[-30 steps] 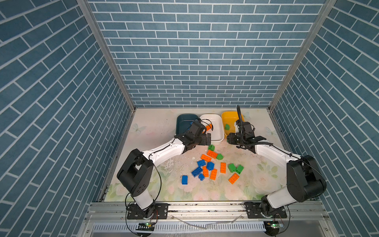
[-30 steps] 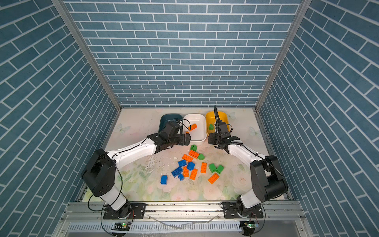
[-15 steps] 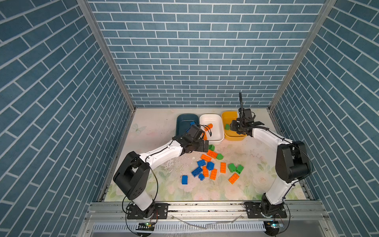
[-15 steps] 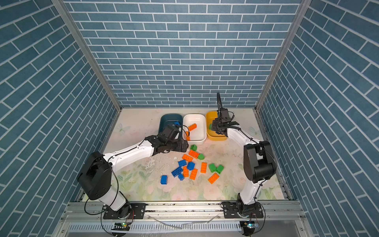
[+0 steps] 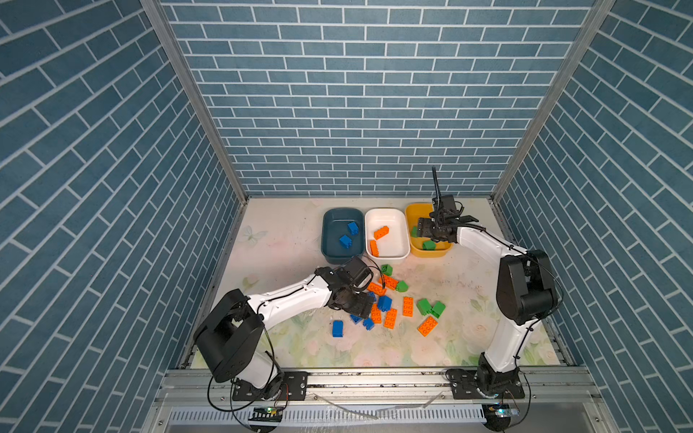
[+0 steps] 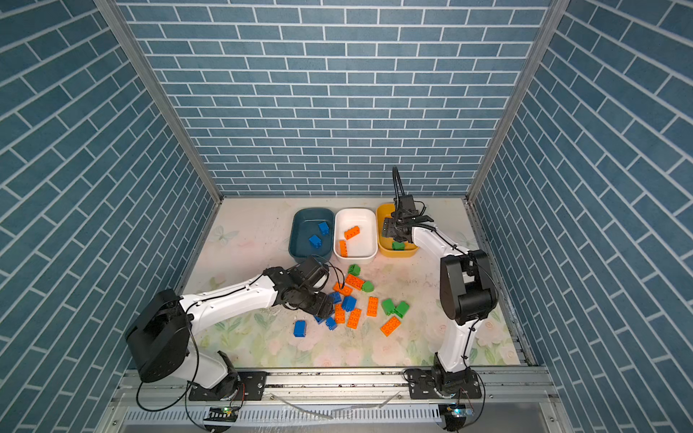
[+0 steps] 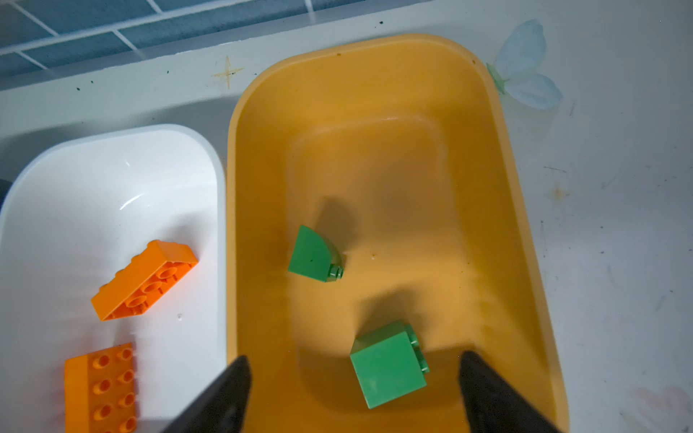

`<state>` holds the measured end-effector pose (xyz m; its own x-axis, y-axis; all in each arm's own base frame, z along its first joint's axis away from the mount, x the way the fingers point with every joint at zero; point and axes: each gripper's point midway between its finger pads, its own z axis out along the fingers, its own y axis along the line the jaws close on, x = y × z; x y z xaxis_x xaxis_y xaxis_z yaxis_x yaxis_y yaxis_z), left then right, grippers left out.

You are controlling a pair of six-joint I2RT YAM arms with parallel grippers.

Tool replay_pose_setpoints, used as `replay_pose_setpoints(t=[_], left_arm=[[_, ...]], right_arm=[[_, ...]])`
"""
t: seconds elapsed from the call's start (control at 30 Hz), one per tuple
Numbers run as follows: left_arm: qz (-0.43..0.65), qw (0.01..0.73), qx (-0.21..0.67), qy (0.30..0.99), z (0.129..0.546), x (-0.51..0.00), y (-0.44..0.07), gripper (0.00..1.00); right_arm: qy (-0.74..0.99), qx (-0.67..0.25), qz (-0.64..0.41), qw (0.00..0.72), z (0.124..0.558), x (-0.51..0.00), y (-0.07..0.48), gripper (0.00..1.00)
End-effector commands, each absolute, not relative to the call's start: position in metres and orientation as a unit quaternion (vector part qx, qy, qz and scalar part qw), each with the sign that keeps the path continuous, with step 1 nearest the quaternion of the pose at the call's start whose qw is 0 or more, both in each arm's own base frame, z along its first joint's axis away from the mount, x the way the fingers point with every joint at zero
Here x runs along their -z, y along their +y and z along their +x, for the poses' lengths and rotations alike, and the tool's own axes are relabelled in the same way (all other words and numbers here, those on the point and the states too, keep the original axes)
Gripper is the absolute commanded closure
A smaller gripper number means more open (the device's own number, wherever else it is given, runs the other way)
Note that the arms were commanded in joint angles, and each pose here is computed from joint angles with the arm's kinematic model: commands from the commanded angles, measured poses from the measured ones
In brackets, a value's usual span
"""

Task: Sort the legos into containers by color
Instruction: 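Carry the green brick with the right gripper and drop it into the yellow tub, then lower the left gripper into the pile and grasp a blue brick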

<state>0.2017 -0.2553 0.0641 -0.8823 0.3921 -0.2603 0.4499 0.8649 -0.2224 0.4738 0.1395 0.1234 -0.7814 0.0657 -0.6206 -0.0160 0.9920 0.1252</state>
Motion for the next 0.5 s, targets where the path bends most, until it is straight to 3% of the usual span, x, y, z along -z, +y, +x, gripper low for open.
replay_pose_setpoints(t=[0.0, 0.3, 0.47], left_arm=[[0.243, 0.078, 0.118, 0.96, 0.186, -0.054, -0.25, 0.21], [0.244, 0.072, 0.072, 0.964, 0.195, -0.033, -0.248, 0.41], [0.253, 0.058, 0.059, 0.964, 0.192, -0.02, -0.245, 0.41]], right_arm=[[0.933, -0.072, 0.032, 0.352, 0.471, -0.149, 0.136, 0.01], [0.931, -0.078, 0.033, 0.356, 0.46, -0.152, 0.134, 0.01], [0.933, -0.077, 0.033, 0.349, 0.454, -0.147, 0.133, 0.01]])
